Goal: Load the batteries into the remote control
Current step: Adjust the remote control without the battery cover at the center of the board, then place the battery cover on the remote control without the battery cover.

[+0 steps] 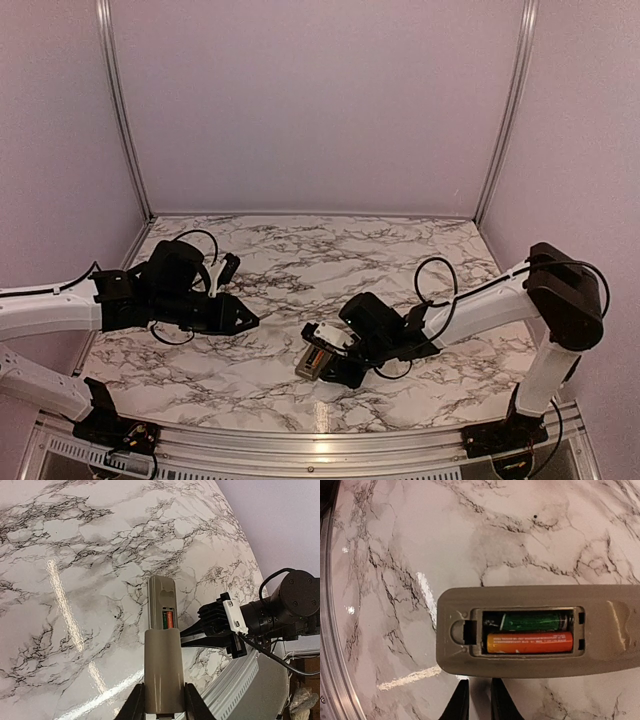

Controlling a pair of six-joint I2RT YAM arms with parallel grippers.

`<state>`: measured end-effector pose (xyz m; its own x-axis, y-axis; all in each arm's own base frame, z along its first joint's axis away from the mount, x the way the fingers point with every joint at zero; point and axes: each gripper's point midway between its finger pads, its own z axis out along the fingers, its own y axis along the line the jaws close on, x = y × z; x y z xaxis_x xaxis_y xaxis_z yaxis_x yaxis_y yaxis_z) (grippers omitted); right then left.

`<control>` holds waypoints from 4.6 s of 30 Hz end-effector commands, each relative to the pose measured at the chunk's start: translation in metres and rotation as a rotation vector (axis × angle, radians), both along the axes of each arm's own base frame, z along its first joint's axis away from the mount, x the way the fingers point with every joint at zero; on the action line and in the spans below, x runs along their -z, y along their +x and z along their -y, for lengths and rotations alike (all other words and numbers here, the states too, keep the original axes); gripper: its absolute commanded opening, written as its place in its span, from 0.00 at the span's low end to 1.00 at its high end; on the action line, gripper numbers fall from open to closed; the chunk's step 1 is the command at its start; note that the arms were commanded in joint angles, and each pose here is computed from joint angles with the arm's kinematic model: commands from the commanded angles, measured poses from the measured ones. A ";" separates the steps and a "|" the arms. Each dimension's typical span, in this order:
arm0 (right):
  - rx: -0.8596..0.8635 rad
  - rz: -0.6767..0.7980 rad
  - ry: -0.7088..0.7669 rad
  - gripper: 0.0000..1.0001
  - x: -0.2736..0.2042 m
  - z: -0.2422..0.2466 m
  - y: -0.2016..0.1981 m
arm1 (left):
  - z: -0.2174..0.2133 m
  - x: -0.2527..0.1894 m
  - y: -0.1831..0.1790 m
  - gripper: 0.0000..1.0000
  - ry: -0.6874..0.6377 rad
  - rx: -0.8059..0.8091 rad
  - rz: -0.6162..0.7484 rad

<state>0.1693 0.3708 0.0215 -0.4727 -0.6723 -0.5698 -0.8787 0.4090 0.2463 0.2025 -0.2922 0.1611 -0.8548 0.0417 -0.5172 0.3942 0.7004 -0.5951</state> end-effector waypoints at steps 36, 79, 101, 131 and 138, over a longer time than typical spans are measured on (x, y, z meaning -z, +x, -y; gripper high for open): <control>0.384 -0.096 0.398 0.53 -0.104 0.067 0.111 | 0.081 0.055 -0.008 0.15 0.498 0.342 0.451; 0.244 -0.289 0.334 0.48 -0.048 0.039 0.106 | 0.104 0.102 -0.005 0.16 0.600 0.297 0.360; 0.230 -0.313 0.300 0.41 -0.028 0.036 0.107 | 0.103 0.110 0.000 0.15 0.629 0.299 0.356; 0.209 -0.334 0.281 0.37 -0.020 0.032 0.100 | 0.105 0.098 -0.003 0.14 0.582 0.309 0.367; 0.209 -0.334 0.278 0.37 -0.018 0.032 0.100 | 0.105 0.091 -0.001 0.14 0.584 0.303 0.378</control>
<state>0.2670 0.3340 0.0398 -0.7789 -0.3744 -0.5032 -0.6271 0.4575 0.6304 0.1992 -0.3951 0.0551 -0.5443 0.6127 -0.5729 0.7196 0.6921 0.0566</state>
